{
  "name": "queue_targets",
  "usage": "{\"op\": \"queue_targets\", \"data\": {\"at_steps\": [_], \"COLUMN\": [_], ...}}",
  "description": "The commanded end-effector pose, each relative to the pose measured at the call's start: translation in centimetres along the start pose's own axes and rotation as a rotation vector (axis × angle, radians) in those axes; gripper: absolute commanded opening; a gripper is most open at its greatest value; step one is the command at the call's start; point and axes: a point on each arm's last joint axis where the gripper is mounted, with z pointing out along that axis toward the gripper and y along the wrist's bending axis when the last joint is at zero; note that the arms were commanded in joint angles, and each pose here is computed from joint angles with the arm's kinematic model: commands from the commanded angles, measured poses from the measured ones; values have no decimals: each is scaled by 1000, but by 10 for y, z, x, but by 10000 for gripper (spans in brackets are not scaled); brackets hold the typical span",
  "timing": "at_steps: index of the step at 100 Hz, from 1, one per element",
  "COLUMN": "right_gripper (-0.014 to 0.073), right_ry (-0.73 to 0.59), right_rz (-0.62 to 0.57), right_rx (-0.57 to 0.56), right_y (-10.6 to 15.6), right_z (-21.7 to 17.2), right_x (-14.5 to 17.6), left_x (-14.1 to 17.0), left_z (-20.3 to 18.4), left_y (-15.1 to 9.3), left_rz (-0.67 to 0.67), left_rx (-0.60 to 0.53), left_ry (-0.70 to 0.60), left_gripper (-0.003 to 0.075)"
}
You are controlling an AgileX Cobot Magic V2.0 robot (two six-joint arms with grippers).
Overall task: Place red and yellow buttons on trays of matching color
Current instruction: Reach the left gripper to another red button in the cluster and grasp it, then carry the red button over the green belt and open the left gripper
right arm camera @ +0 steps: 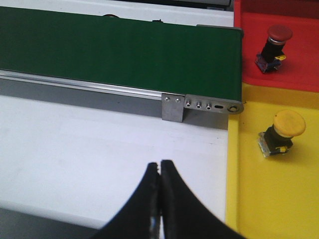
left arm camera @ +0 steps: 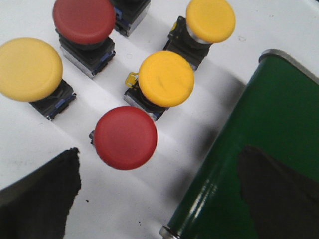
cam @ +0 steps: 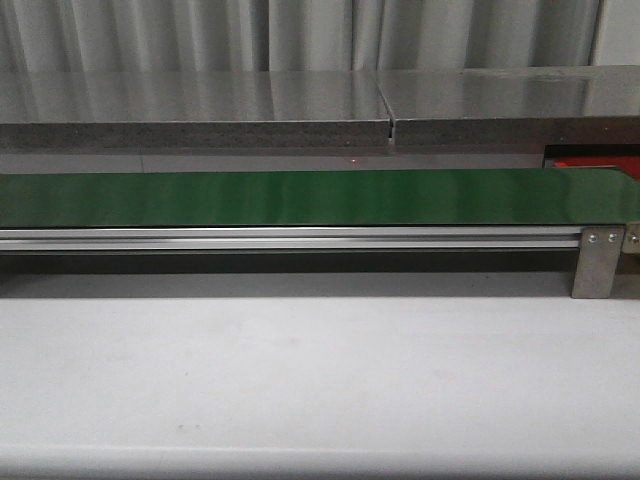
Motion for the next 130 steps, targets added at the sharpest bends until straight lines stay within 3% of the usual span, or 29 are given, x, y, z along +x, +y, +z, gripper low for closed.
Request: {"op": "queue_targets", "data": {"at_steps": [1,73,130], "right_gripper": [-67,-67,-67], "right_ry": [-95,-95,-95], "right_rz": [0,0,0], "right_rx": [13,13,13], "right_y": [0,0,0], "right_z": [-5,-5,-5], "right_x": [-13,-13,-13], "left_x": [-19,-17,-19], "left_z": [-16,20,15], "left_y": [-4,3,2], "left_rz": [7,-3,-1], "left_rx": [6,-14,-11], "left_ry": [-95,-89,-92], "left_gripper": [589,568,37]}}
